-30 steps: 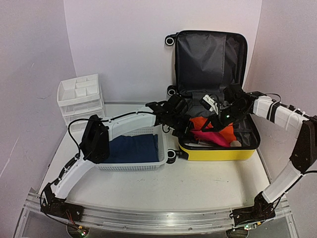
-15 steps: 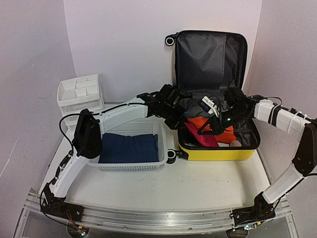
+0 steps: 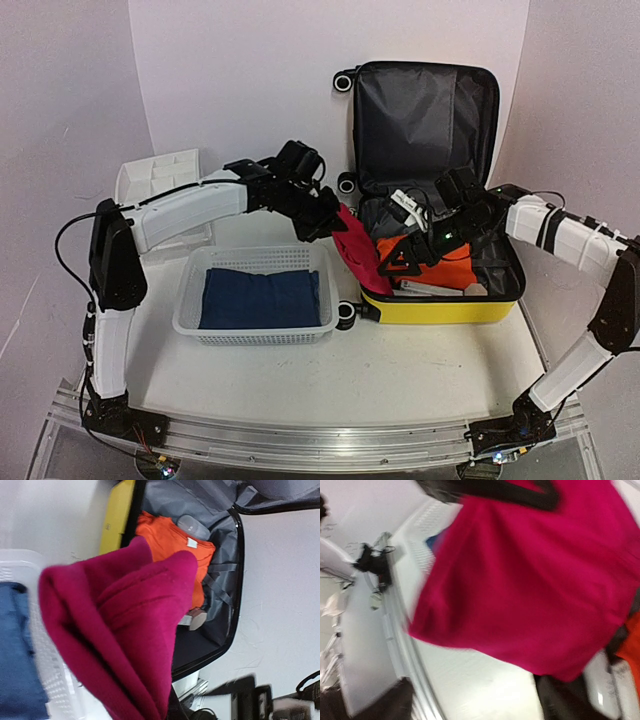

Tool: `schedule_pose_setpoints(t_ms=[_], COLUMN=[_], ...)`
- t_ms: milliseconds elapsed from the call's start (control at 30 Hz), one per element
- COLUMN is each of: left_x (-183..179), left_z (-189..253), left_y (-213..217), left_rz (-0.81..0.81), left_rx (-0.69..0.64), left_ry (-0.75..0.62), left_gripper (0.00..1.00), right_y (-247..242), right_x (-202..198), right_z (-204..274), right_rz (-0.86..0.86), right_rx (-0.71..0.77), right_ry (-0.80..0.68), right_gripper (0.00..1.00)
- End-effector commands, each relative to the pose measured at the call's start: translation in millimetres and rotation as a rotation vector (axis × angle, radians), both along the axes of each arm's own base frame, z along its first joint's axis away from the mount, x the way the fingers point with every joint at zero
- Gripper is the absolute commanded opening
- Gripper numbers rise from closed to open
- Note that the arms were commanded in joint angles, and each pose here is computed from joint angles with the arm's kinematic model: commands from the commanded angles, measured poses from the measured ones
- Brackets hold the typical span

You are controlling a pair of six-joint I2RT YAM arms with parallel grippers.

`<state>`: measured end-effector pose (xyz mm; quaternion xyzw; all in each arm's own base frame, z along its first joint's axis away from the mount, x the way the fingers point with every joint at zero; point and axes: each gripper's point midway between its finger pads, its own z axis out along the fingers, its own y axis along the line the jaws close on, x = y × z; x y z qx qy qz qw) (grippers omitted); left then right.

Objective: Open, take out, and arrange the luggage

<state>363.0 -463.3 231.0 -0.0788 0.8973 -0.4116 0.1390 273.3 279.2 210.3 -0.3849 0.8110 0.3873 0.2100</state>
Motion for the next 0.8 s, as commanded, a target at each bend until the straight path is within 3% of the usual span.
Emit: schedule_pose_setpoints(t_ms=[0, 167, 333, 633, 767], left_x=[0.4, -22.8, -37.8, -43.9, -45.1], left_z=[32.2, 7.3, -7.7, -30.8, -44.7], left_y=[37.4, 58.1, 79.0, 111.7, 131.5], left_rz=[-0.072, -0.197, -0.247, -0.341, -0.38], left_rx=[-0.006, 0.008, 0.022, 0.081, 0.181], left_ry=[-0.064, 0.062, 0.113, 0.071, 0.008], left_gripper=[0.0, 0.0, 0.0, 0.0, 0.0], right_y=[-26.9, -46.8, -42.5, -49.8, -48.7], right_x=[49.0, 79.1, 82.0, 91.0, 95.9], right_z=[22.1, 18.5, 16.5, 21.3, 23.8], right_rz=[-0.257, -0.451, -0.456, -0.468, -0.463], right_rx=[-0.15, -0.254, -0.248, -0.303, -0.319], right_ry=[-0.164, -0.173, -0.139, -0.184, -0.189], right_gripper=[0.98, 0.98, 0.98, 0.98, 0.98])
